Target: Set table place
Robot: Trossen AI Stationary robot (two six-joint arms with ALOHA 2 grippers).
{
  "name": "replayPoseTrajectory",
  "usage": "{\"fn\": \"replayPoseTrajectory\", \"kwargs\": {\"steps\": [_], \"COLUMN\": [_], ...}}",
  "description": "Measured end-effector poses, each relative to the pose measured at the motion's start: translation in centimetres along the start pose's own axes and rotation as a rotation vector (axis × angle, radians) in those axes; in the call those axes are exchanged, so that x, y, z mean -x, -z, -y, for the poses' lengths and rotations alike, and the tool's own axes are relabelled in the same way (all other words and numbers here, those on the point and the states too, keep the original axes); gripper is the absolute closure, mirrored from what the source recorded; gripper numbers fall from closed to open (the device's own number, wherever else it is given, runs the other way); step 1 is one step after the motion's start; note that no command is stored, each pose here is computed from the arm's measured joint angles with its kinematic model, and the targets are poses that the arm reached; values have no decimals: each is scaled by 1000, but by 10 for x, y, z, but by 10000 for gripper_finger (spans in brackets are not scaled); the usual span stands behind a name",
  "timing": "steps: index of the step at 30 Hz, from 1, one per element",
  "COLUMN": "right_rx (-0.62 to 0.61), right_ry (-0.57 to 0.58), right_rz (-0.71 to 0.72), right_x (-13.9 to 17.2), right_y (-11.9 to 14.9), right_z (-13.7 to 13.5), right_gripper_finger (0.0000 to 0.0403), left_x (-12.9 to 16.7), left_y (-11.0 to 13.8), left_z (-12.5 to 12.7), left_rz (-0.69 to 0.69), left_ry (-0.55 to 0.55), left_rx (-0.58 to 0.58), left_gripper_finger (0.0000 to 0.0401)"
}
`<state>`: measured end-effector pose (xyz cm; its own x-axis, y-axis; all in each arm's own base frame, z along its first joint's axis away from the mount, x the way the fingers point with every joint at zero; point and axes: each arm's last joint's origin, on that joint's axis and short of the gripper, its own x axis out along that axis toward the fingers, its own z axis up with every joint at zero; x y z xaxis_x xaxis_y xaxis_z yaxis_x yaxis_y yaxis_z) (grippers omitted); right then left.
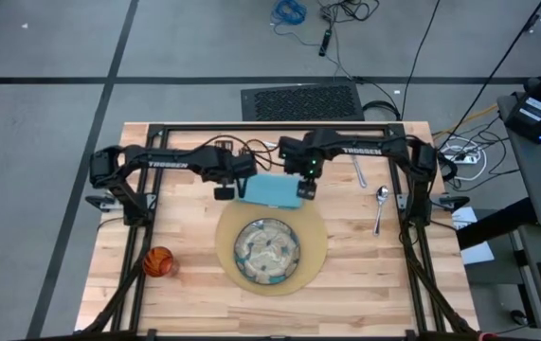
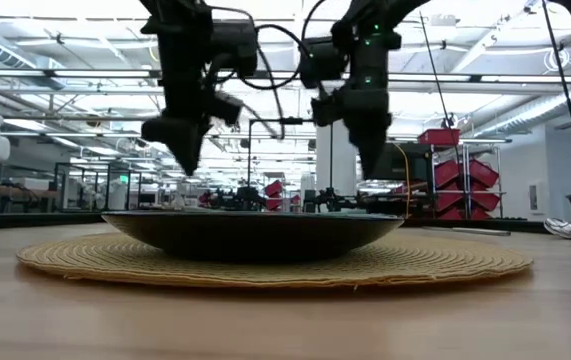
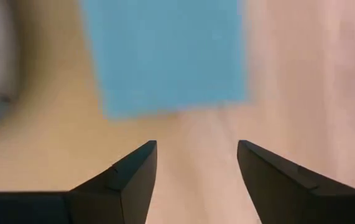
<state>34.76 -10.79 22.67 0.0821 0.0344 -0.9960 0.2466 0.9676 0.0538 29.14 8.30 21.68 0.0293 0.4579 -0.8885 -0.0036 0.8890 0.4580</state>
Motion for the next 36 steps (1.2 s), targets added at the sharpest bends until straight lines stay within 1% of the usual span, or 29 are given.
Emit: {"fn": "replayPoseTrajectory", "kwargs": {"steps": [2, 3, 6, 8, 10, 12, 15, 17, 19, 21, 22, 24, 28, 30, 32, 36], "right_rx": [9, 4, -45, -84, -126, -150, -166, -190, -216, -232, -248, -292, -367, -413, -443, -436], "right_ry": [66, 79, 80, 79, 68, 19, -41, -75, -137, -187, -205, -236, -308, -324, -331, -339], "right_rz": [-64, -84, -112, -113, -74, -22, 65, 134, 196, 255, 283, 343, 453, 489, 491, 466], "right_x": [6, 9, 11, 7, 2, -3, -12, -17, -22, -26, -28, -33, -43, -47, -51, -59], "right_y": [8, 12, 26, 36, 44, 52, 63, 68, 70, 71, 70, 68, 67, 68, 72, 78], "right_z": [6, 10, 29, 41, 53, 58, 60, 59, 57, 56, 56, 58, 69, 74, 78, 76], "right_gripper_finger": [194, 197, 202, 204, 206, 207, 207, 207, 207, 207, 207, 207, 207, 207, 207, 207], "left_x": [-3, -4, -7, -12, -16, -18, -24, -25, -26, -30, -33, -39, -61, -68, -72, -80], "left_y": [6, 8, 15, 22, 29, 38, 55, 66, 73, 77, 79, 81, 88, 87, 85, 81], "left_z": [-1, -2, -4, -4, -6, -9, -14, -16, -17, -15, -14, -12, -3, -2, -4, -4], "left_rz": [-49, -66, -84, -85, -13, 84, 207, 313, 424, 461, 462, 460, 385, 407, 433, 416], "left_ry": [36, 58, 144, 244, 362, 465, 549, 641, 740, 806, 825, 847, 867, 868, 868, 875], "left_rx": [-12, -8, 59, 118, 198, 273, 442, 587, 742, 887, 954, 1044, 1159, 1184, 1203, 1227], "left_gripper_finger": [299, 299, 299, 299, 299, 299, 299, 299, 299, 299, 299, 299, 299, 299, 299, 299]}}
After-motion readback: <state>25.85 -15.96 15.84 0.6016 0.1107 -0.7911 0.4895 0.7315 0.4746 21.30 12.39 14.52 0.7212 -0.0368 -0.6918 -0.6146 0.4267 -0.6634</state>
